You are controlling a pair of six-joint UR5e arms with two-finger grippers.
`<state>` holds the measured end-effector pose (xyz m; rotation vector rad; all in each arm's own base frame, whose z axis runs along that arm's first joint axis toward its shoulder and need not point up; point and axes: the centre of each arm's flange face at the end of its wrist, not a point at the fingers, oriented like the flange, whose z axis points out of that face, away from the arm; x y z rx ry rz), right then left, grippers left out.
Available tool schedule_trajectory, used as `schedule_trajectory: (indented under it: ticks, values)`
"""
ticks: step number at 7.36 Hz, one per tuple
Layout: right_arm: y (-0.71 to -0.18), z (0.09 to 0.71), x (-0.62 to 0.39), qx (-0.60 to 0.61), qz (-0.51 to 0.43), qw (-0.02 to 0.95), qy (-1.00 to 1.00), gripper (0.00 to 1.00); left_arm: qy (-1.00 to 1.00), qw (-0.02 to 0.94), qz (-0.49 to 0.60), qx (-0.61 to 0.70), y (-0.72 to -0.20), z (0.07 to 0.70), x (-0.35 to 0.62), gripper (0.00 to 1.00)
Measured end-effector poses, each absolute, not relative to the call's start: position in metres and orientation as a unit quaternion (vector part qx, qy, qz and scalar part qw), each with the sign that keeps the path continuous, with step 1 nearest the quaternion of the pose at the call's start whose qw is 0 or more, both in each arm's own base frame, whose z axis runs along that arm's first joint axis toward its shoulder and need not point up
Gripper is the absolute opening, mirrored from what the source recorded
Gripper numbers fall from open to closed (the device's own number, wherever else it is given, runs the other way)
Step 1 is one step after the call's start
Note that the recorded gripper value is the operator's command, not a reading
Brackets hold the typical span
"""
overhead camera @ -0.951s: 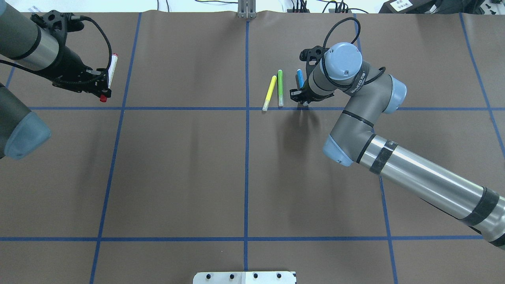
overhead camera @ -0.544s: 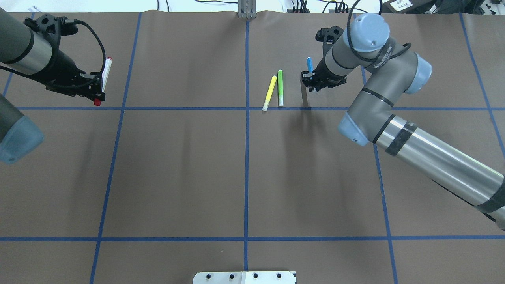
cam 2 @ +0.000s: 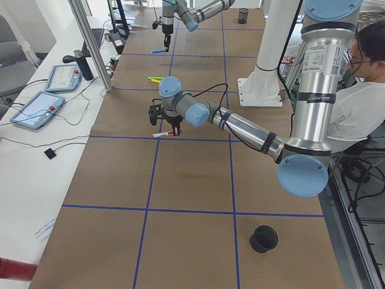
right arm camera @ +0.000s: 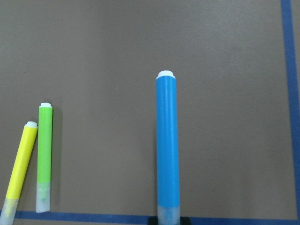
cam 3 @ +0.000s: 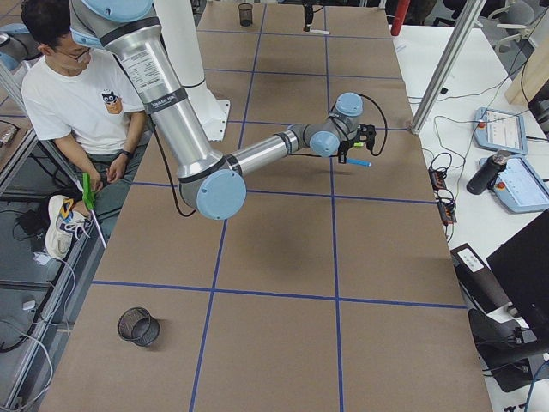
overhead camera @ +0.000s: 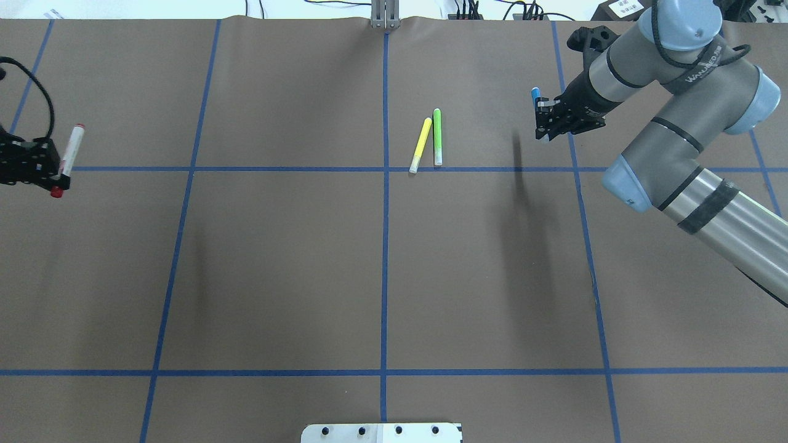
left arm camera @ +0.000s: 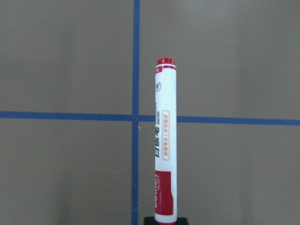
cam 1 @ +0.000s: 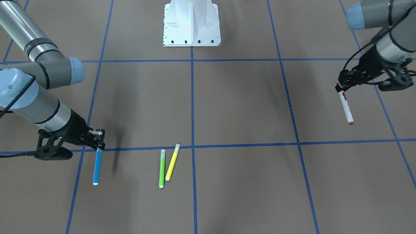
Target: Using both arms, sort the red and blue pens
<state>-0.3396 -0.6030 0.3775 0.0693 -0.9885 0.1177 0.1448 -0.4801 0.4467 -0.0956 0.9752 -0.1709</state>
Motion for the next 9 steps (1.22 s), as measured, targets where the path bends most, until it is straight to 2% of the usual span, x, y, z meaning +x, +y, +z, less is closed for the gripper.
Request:
schedule_trajectory:
  ticks: [3, 6, 9]
  values:
    - [-0.597, 0.384, -0.322, 0.026, 0.059, 0.875, -0.480, 0.00, 0.459, 0.877, -0.110, -0.096, -0.411, 0.571, 0.047, 0.00]
    - [-0.594, 0.410, -0.241, -0.029, 0.079, 0.850, -0.520, 0.00, 0.452, 0.877, -0.122, -0.110, -0.341, 0.681, -0.039, 0.00]
    - [-0.522, 0.447, -0.168, -0.050, 0.094, 0.838, -0.535, 0.00, 0.452, 0.857, -0.157, -0.194, -0.298, 0.723, -0.071, 0.00]
